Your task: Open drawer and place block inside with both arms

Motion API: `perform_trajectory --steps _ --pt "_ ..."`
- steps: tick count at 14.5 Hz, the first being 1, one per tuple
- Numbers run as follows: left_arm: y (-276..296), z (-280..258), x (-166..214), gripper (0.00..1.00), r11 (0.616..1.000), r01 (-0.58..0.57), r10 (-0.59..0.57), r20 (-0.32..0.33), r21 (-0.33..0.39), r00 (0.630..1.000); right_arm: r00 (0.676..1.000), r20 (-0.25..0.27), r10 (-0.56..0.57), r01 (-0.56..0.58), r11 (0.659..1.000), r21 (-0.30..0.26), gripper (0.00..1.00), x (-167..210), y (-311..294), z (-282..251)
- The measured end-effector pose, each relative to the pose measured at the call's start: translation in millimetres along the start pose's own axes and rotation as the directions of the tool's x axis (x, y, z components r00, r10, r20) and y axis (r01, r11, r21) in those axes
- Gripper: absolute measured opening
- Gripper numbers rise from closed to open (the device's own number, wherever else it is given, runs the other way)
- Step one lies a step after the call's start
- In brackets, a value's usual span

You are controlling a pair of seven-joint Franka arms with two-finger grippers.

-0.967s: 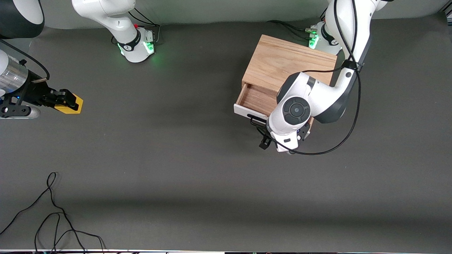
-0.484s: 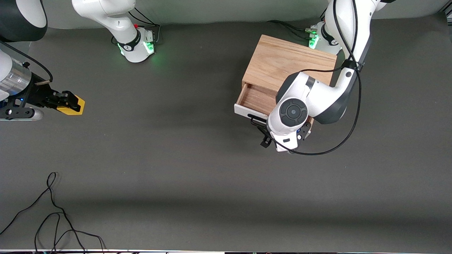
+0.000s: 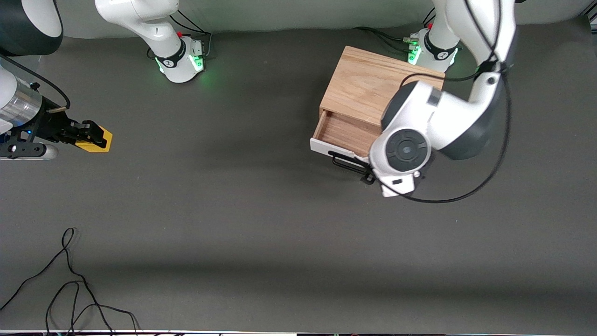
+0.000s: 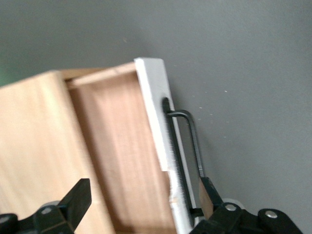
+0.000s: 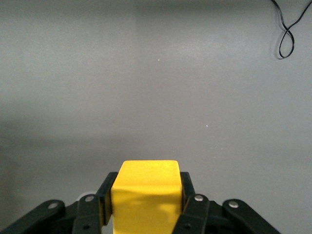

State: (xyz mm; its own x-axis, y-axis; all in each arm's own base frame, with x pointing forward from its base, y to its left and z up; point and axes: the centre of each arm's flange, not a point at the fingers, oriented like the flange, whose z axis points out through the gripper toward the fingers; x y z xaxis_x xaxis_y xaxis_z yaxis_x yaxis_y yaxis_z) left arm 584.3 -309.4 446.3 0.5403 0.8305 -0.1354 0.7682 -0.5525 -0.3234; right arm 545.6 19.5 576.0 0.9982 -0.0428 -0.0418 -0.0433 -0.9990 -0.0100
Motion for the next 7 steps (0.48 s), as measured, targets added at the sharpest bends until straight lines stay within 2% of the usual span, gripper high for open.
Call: perform_trajectory --steps 4,7 --pt "-66 -68 49 1.0 0.99 -0.138 0.138 0.016 -0.014 0.99 1.0 0.0 -0.006 0.006 1.0 0.0 0.55 0 -3 0" --pt "-130 -116 83 1.0 0.939 -0.339 0.339 0.001 -0.057 0.941 1.0 0.0 -0.019 0.019 1.0 -0.001 0.55 -1 -11 1"
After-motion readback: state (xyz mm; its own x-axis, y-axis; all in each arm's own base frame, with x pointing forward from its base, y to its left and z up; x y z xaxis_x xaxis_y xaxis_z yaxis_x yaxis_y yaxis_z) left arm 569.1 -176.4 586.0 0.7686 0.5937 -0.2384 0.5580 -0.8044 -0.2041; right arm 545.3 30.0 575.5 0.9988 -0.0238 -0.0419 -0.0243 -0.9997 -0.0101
